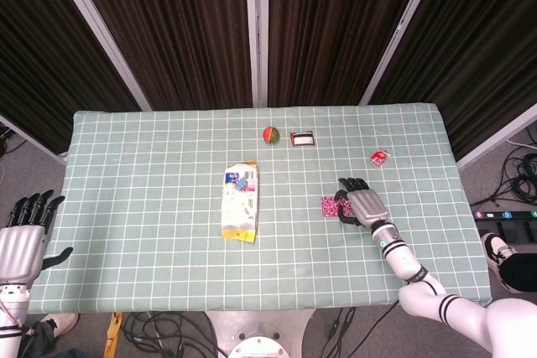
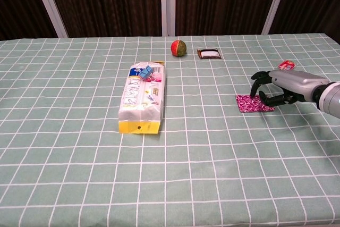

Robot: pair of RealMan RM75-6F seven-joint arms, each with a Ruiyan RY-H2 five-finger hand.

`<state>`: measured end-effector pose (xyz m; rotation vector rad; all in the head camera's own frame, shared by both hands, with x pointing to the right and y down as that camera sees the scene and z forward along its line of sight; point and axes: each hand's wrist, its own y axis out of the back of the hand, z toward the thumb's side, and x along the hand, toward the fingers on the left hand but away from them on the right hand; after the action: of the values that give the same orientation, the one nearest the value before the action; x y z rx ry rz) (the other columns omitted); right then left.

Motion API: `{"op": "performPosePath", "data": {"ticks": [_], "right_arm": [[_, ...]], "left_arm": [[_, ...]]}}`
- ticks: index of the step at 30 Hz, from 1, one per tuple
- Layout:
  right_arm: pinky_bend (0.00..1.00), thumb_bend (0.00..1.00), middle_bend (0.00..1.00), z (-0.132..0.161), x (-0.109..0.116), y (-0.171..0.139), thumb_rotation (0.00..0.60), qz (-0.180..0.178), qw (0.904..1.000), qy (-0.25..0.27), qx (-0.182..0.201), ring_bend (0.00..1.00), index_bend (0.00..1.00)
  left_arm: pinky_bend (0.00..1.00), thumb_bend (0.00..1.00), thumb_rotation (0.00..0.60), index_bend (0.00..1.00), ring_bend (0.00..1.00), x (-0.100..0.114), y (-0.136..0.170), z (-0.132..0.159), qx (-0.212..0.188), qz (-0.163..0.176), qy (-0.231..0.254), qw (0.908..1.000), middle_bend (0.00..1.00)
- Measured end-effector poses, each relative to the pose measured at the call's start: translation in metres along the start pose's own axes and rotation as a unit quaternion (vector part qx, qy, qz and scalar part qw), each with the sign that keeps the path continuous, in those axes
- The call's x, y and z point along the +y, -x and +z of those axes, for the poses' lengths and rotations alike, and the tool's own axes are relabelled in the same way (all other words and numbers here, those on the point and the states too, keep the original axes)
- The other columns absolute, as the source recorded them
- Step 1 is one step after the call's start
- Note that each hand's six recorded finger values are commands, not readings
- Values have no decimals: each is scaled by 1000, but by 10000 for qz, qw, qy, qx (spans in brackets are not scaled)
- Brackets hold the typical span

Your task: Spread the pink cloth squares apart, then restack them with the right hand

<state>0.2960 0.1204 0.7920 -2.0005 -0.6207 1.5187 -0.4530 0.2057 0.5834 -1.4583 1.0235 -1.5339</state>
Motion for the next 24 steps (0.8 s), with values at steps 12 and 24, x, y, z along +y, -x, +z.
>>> {"op": "performPosePath", "data": {"ticks": [12,24], "right_arm": [[0,615,45,-4,-12,-15,222,205,9993,-210,213,0,340],[0,617,45,-1,-21,-53,184,364,9970,-411,548,0,341]], "left_arm": [[120,18,600,195,100,1,-1,1,1,-17,-28,10000,190],[120,18,600,195,100,1,-2,3,-42,-3,-31,10000,190]]}}
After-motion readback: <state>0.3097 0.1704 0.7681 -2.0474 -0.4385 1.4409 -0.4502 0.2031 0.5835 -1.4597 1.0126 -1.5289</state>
